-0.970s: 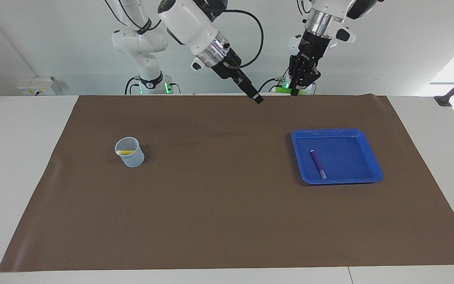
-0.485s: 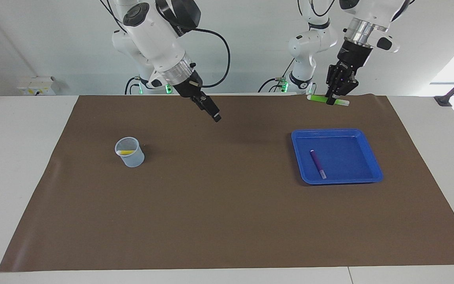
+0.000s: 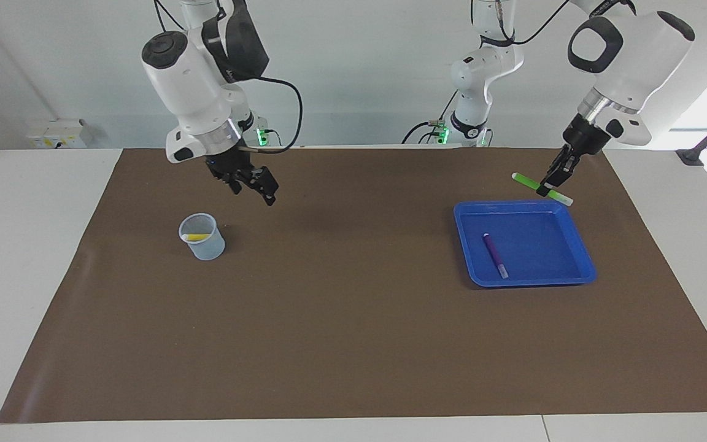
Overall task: Right arm passes pens to left for tray arrangement
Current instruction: 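Open the right gripper and draw it back from the green pen, then place the green pen in the tray while the right gripper reaches the cup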
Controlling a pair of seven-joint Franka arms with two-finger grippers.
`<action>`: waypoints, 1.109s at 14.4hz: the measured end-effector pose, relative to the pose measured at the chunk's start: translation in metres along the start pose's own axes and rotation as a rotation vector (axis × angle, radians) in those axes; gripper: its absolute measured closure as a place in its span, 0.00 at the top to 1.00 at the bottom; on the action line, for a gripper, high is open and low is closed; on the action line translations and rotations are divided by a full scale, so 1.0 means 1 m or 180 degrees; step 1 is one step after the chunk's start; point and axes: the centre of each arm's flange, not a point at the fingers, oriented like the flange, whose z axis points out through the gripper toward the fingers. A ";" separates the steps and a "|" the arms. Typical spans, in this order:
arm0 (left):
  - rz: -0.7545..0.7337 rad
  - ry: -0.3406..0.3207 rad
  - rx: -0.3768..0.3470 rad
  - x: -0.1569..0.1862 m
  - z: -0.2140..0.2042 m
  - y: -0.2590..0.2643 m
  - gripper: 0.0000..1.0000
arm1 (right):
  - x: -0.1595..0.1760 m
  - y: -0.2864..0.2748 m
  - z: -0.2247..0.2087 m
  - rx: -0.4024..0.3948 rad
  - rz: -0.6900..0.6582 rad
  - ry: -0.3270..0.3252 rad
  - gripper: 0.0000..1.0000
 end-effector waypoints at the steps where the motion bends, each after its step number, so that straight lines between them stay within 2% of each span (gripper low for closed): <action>1: 0.0260 -0.0070 0.0061 0.008 0.014 -0.009 0.19 | 0.011 0.019 0.000 -0.0046 -0.0133 0.0021 1.00; 5: 0.1181 -0.0256 0.0512 0.039 0.070 -0.038 0.19 | 0.044 0.076 0.007 -0.0219 -0.0511 0.0103 1.00; 8: 0.1675 -0.0369 0.0738 0.058 0.116 -0.049 0.19 | 0.067 0.109 0.032 -0.0233 -0.0597 0.0128 1.00; 12: 0.1985 -0.0417 0.0860 0.060 0.167 -0.043 0.19 | 0.066 0.126 0.078 -0.0251 -0.0580 0.0141 1.00; 16: 0.2062 -0.0447 0.0860 0.058 0.187 -0.039 0.19 | 0.060 0.134 0.102 -0.0247 -0.0582 0.0200 1.00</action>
